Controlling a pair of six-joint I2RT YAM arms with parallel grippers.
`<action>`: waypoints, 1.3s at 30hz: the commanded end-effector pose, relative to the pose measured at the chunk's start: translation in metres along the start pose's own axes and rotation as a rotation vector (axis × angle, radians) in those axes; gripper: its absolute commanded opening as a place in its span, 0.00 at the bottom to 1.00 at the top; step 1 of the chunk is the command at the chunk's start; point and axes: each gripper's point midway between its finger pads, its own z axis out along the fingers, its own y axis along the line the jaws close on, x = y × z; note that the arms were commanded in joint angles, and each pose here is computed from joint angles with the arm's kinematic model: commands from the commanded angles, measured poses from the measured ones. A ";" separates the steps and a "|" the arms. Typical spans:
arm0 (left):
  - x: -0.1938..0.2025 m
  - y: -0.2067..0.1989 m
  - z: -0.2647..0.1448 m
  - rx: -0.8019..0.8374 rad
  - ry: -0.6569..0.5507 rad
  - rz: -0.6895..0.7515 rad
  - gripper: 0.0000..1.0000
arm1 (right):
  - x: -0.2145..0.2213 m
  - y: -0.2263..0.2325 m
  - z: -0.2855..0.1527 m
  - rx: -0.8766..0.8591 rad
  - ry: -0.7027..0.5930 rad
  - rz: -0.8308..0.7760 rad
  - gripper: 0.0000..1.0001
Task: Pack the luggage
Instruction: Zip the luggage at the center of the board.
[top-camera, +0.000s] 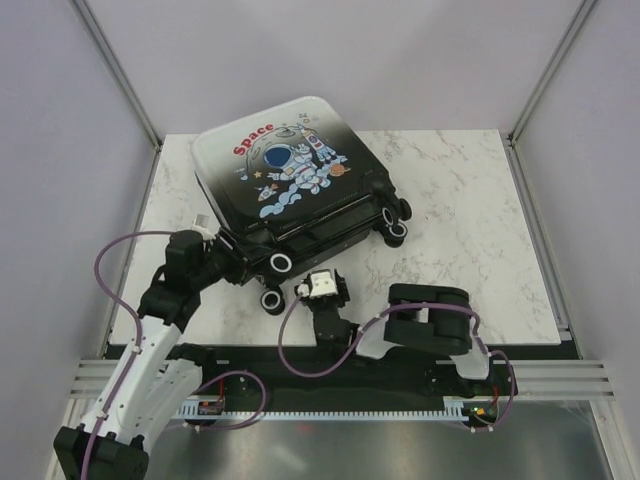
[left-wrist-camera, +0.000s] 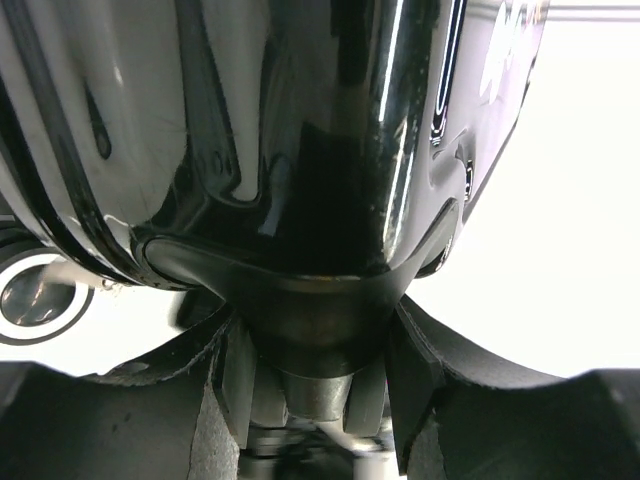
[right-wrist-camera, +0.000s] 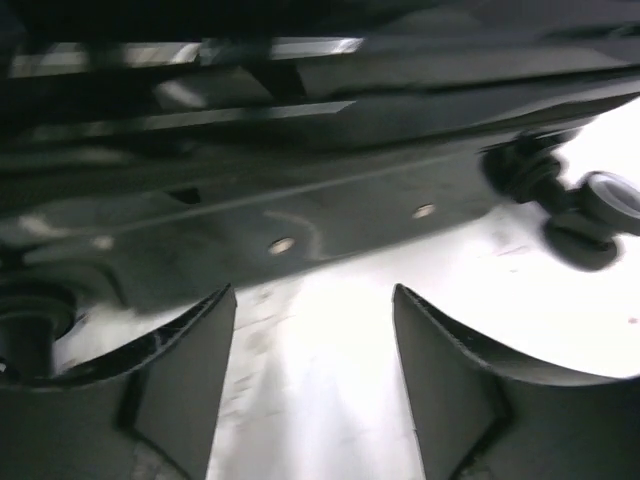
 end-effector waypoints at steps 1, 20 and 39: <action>-0.021 -0.076 -0.005 0.269 -0.071 0.078 0.02 | -0.084 -0.022 -0.002 -0.028 -0.163 0.480 0.73; -0.011 -0.151 0.017 0.424 -0.043 0.106 0.02 | -0.117 0.036 -0.009 -0.303 -0.293 0.405 0.98; -0.008 -0.187 0.012 0.539 -0.033 0.093 0.02 | -0.105 0.056 0.046 -0.272 -0.352 0.322 0.95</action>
